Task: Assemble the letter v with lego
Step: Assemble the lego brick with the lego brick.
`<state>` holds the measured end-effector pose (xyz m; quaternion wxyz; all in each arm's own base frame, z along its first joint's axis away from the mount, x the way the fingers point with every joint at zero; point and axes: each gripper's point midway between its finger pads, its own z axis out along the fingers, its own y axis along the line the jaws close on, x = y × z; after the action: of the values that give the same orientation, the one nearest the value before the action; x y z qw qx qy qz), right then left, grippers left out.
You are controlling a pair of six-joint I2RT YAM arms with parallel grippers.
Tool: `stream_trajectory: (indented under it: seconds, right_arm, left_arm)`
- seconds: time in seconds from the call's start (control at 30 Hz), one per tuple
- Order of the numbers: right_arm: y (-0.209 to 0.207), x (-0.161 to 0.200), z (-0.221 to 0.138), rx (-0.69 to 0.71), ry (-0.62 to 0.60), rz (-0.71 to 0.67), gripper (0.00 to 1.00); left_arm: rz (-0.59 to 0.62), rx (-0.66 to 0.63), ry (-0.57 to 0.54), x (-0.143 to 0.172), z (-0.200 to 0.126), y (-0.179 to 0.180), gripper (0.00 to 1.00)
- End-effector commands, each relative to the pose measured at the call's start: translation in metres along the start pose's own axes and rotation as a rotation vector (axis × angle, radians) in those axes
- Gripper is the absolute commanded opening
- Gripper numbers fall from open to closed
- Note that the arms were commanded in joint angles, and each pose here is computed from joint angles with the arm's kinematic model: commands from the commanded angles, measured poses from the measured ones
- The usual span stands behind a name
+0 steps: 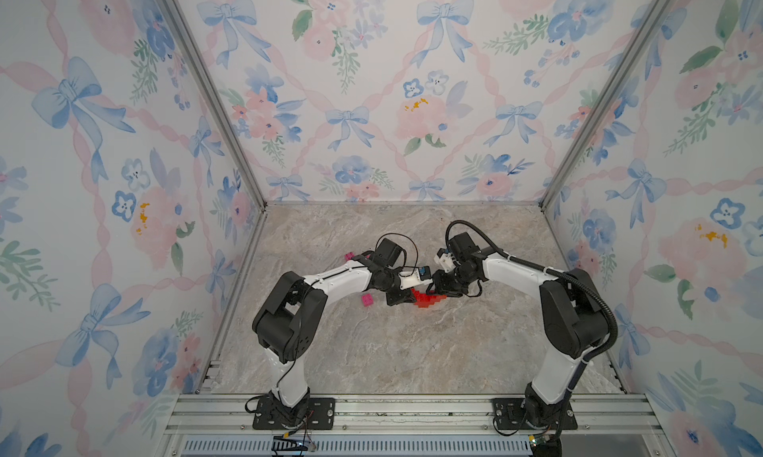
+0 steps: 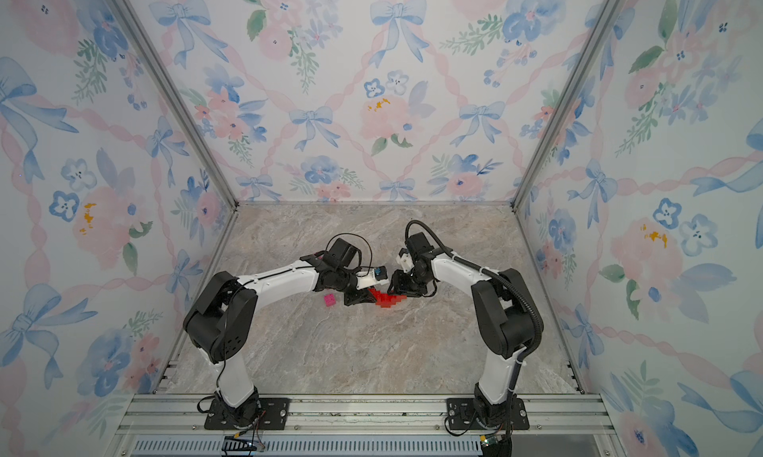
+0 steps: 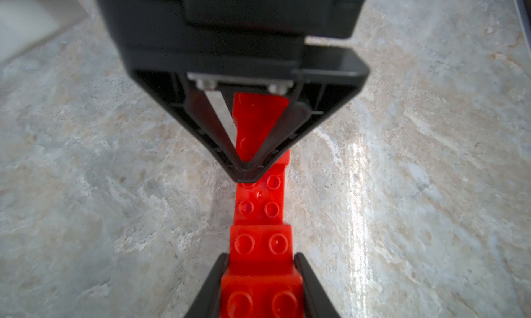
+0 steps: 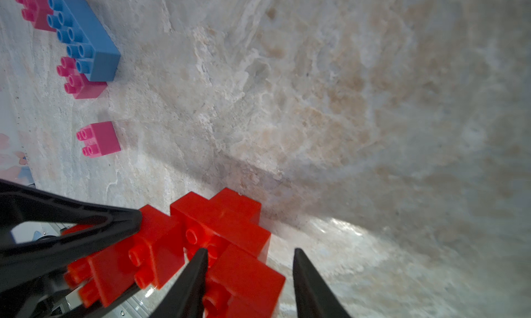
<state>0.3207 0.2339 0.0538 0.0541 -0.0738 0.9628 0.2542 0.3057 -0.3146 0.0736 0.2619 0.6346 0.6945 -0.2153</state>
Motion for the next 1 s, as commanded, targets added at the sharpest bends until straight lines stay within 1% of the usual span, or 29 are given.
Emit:
stream_trajectory:
  seconds: [0.0, 0.13, 0.3, 0.63, 0.97]
  right_arm:
    - [0.001, 0.005, 0.004, 0.007, 0.033, 0.006, 0.46]
    - [0.001, 0.003, 0.004, 0.006, 0.028, 0.008, 0.42]
    - [-0.001, 0.004, 0.007, 0.009, 0.035, 0.012, 0.38]
    - [-0.003, 0.005, 0.006, 0.012, 0.034, 0.010, 0.37]
    - [-0.005, 0.005, 0.010, -0.002, 0.034, 0.023, 0.37]
  left_arm:
    - [-0.026, 0.047, 0.035, 0.011, 0.002, -0.010, 0.00]
    - [-0.013, 0.037, 0.019, 0.006, -0.005, -0.009, 0.00]
    - [-0.024, 0.033, 0.025, 0.009, -0.009, -0.007, 0.00]
    - [-0.027, 0.053, 0.039, 0.013, -0.002, -0.006, 0.00]
    - [-0.037, 0.069, 0.079, 0.020, 0.006, -0.006, 0.00]
